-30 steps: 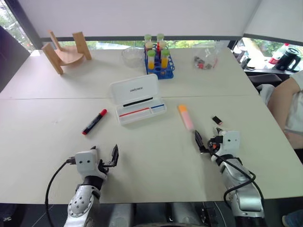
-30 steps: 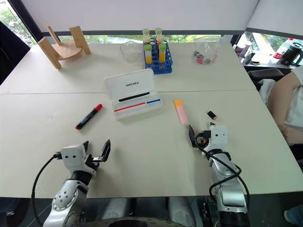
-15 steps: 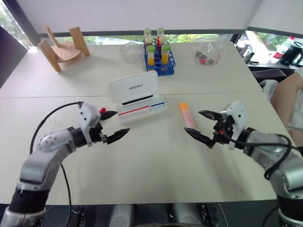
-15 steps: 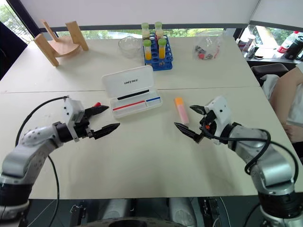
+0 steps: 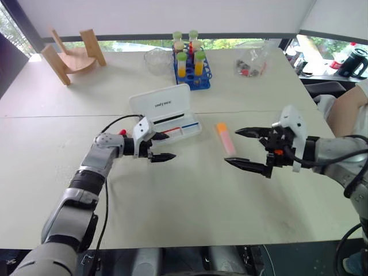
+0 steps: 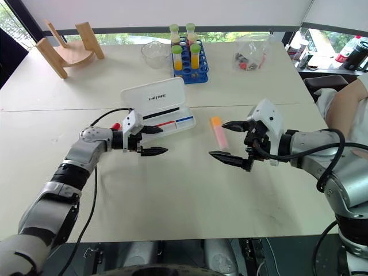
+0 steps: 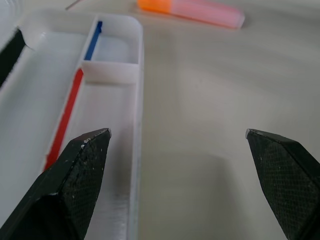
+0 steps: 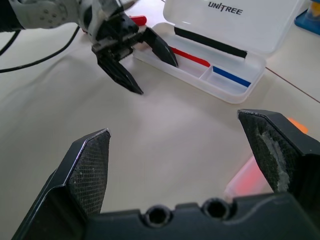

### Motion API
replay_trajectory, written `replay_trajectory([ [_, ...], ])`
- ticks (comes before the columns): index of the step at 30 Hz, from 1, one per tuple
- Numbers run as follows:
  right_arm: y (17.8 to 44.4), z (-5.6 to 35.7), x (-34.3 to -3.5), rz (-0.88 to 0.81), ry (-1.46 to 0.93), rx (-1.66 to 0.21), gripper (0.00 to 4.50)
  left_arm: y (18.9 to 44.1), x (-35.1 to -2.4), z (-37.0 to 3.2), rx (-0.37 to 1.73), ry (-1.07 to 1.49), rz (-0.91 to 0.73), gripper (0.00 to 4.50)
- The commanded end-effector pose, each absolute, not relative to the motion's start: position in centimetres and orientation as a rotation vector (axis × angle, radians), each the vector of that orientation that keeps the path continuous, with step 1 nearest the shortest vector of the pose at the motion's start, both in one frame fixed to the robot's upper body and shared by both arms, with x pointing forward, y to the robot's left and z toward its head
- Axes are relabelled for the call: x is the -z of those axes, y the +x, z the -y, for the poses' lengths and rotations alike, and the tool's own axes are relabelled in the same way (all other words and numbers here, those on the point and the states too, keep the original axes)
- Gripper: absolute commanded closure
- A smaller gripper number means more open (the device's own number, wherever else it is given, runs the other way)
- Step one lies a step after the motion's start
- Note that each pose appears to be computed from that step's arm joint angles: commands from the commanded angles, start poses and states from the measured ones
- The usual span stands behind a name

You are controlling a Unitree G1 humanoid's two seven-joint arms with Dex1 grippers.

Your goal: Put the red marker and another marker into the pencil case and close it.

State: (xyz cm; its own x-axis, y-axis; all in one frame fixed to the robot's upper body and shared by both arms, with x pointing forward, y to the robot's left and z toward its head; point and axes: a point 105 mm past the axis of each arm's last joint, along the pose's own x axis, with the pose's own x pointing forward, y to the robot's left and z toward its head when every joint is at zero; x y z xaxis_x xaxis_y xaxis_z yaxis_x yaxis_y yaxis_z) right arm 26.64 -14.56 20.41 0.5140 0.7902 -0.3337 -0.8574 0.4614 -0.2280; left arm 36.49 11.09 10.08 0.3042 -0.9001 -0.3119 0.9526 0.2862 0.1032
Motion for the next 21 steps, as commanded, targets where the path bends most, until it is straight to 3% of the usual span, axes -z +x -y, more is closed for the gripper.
replay_trajectory([
  [1,26.5,14.3,-22.0,-0.12,-0.43,-1.008,0.0,36.6,-9.9,-11.5,1.263,0.31,-0.218,0.86],
  [8,27.2,14.1,-22.6,-0.093,-0.438,-0.992,0.0,35.8,-9.9,-12.2,1.307,0.292,-0.249,4.32],
  [9,27.3,14.1,-22.6,-0.091,-0.437,-0.995,0.0,35.3,-9.9,-12.3,1.331,0.295,-0.259,4.5],
  [21,27.9,13.3,-23.0,-0.053,-0.437,-1.015,0.0,28.6,-9.2,-14.1,1.413,0.299,-0.378,4.5],
])
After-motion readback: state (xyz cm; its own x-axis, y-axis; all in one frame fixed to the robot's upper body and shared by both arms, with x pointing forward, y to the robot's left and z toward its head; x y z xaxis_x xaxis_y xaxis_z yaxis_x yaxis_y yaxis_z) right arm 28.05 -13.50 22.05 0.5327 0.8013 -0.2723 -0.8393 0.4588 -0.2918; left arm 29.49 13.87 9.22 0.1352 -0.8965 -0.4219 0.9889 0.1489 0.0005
